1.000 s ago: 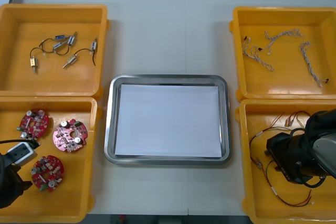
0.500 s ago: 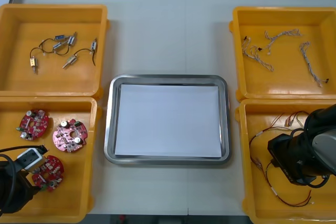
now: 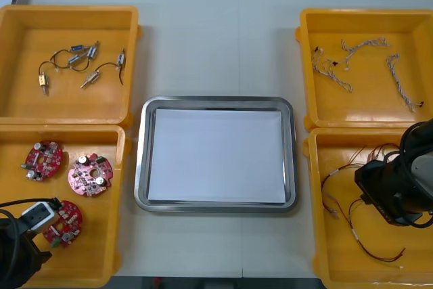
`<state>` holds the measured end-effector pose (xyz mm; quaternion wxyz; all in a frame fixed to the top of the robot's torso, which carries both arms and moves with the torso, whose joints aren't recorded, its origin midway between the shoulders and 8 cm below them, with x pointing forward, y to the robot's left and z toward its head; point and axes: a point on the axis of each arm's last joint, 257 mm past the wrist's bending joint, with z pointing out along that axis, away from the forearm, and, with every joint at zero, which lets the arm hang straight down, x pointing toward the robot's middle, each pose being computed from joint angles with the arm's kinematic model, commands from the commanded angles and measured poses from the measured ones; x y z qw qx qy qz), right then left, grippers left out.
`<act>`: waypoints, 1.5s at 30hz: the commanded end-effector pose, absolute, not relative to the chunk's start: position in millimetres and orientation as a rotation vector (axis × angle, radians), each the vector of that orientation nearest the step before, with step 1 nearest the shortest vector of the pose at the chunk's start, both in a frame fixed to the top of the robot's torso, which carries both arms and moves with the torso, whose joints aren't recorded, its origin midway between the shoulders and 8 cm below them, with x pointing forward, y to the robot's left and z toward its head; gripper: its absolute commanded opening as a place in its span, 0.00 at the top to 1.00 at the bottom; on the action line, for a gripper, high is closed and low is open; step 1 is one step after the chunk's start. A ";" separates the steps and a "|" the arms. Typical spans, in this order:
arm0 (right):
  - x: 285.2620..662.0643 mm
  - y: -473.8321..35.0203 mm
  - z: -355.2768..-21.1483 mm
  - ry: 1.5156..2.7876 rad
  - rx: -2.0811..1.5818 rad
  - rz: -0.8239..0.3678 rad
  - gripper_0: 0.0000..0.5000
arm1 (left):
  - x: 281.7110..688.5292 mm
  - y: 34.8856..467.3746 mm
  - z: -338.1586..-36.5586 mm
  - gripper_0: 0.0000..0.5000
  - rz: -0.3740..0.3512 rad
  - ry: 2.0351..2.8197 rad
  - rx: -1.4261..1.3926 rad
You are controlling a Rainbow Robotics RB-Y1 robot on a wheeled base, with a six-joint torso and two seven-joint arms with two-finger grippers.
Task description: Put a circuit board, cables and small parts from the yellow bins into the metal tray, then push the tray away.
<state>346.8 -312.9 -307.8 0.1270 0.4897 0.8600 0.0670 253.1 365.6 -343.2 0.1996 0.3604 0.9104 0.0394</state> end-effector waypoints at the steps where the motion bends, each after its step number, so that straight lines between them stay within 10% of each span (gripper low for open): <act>1: 358.7 -339.0 -281.2 2.447 1.395 0.139 1.00 | 237.6 353.9 -343.2 0.00 0.116 2.479 1.182; 26: 387.3 -394.1 -257.8 2.392 1.402 0.058 0.99 | 257.3 335.5 -347.7 0.00 0.166 2.443 1.211; 27: 387.9 -393.9 -257.2 2.391 1.401 0.059 0.87 | 257.2 335.3 -348.0 0.00 0.166 2.444 1.210; 30: 388.0 -392.1 -256.5 2.398 1.388 0.063 0.03 | 259.4 335.0 -347.7 0.00 0.173 2.442 1.204; 45: 371.6 -380.1 -229.0 2.586 0.924 -0.027 0.00 | 275.1 338.0 -350.2 0.00 0.207 2.440 1.179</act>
